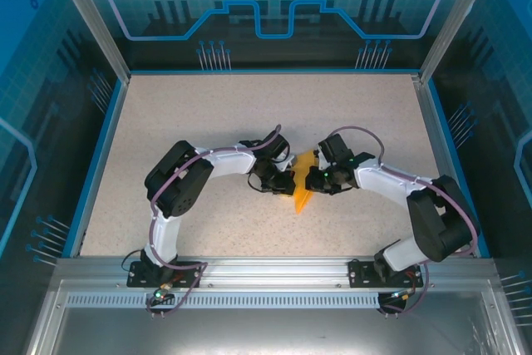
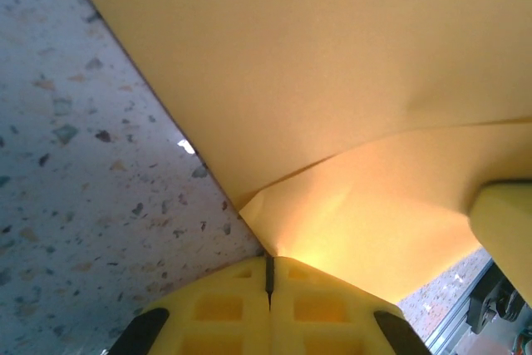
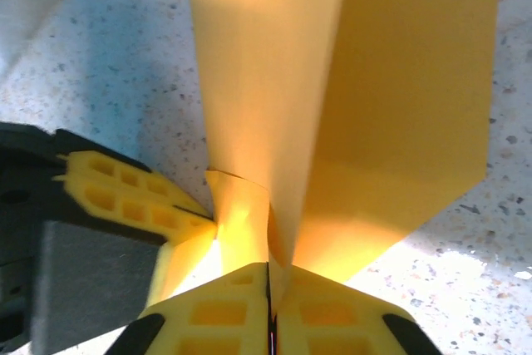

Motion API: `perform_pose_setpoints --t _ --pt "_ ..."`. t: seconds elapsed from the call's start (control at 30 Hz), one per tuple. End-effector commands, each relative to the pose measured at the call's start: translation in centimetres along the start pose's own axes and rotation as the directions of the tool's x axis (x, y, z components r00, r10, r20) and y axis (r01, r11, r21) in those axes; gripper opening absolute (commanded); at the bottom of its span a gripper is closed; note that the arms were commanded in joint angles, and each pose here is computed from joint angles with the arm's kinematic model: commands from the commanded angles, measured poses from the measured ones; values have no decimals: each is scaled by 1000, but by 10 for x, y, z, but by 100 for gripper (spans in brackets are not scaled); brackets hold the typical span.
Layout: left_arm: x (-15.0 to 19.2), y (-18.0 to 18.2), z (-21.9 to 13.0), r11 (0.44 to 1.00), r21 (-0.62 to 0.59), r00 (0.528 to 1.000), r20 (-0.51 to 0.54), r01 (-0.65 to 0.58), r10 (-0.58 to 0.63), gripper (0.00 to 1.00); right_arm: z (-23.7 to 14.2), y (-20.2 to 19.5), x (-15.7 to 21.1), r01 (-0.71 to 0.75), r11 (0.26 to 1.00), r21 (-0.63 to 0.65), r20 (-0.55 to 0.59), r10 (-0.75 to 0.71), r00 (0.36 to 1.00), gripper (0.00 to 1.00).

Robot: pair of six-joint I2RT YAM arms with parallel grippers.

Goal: Fold a paper plane with a square sheet of paper (pick it up from the middle)
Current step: Fourth fold the wing at the center of the table.

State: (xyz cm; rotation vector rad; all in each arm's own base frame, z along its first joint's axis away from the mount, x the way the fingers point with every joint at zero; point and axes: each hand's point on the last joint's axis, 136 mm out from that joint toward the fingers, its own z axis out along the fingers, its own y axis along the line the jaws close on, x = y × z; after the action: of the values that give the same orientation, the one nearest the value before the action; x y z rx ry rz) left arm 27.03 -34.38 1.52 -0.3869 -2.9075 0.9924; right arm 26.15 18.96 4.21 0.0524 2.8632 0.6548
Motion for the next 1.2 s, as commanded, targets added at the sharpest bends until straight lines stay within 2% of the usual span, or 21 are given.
perform_pose_setpoints --t 0.0,0.43,1.17 --pt "-4 -9 -7 1000 -1 1000 15 -27 27 6 7 -11 2 -3 999 42 -27 4 1000 4" --pt "-13 -29 -36 998 -2 997 62 -55 55 8 14 -15 2 9 998 62 -46 -6 999 1" --pt "-13 1 2 998 -50 1000 -3 -28 28 4 9 -2 -3 -1 1000 7 -33 1 999 3"
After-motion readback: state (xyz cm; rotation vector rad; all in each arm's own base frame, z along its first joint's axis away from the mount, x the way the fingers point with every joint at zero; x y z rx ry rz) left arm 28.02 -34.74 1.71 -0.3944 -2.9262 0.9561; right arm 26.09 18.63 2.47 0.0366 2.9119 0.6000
